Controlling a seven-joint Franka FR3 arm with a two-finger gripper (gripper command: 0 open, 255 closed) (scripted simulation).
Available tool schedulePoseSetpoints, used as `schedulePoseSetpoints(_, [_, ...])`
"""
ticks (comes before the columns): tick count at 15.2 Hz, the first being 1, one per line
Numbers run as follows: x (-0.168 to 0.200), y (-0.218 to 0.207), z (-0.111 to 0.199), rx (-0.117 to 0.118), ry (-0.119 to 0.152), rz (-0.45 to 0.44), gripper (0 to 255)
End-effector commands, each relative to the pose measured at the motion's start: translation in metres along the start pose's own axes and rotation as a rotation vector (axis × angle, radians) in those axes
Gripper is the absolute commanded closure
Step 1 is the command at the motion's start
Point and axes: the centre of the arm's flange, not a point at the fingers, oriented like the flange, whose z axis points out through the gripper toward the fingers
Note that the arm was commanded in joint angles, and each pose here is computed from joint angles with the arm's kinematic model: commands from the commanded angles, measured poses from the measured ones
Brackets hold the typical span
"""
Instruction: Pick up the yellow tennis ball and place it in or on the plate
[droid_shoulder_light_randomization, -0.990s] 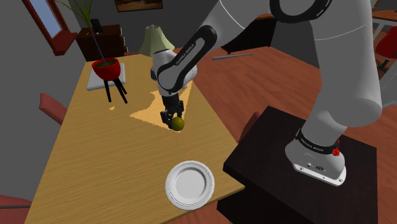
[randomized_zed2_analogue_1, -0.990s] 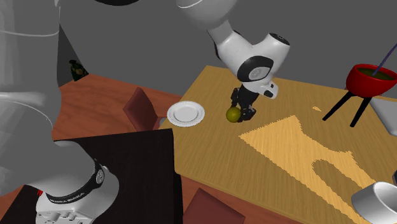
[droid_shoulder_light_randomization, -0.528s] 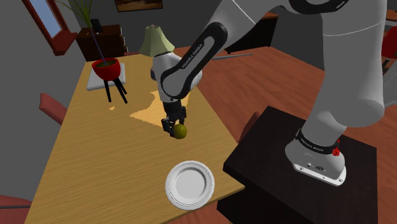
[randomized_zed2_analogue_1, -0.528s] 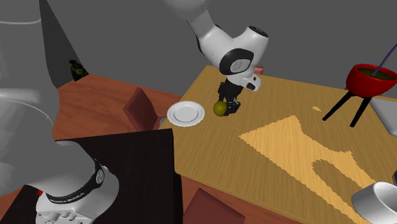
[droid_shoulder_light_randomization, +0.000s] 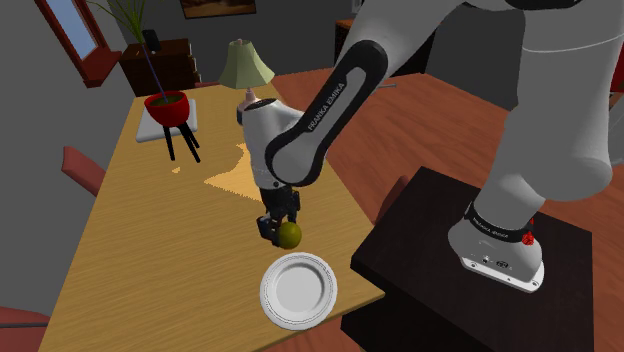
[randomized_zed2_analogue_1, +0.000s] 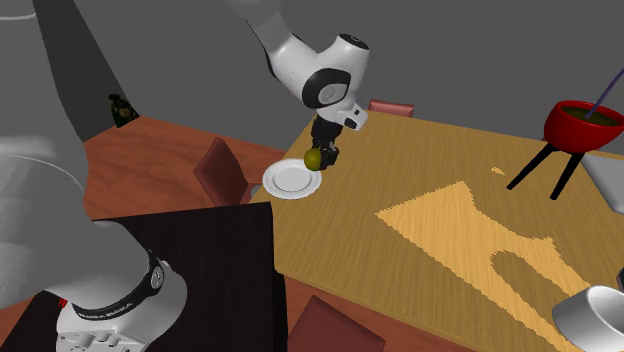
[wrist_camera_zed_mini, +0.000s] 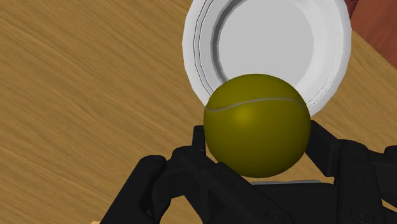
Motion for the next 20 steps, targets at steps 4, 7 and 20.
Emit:
schedulePoseSetpoints(4, [-0.048, -0.046, 0.013, 0.0, 0.001, 0.001, 255])
schedulePoseSetpoints(7, [-0.062, -0.06, 0.022, 0.0, 0.001, 0.001, 255])
schedulePoseSetpoints(20, [-0.05, -0.05, 0.091, 0.0, 0.001, 0.001, 255])
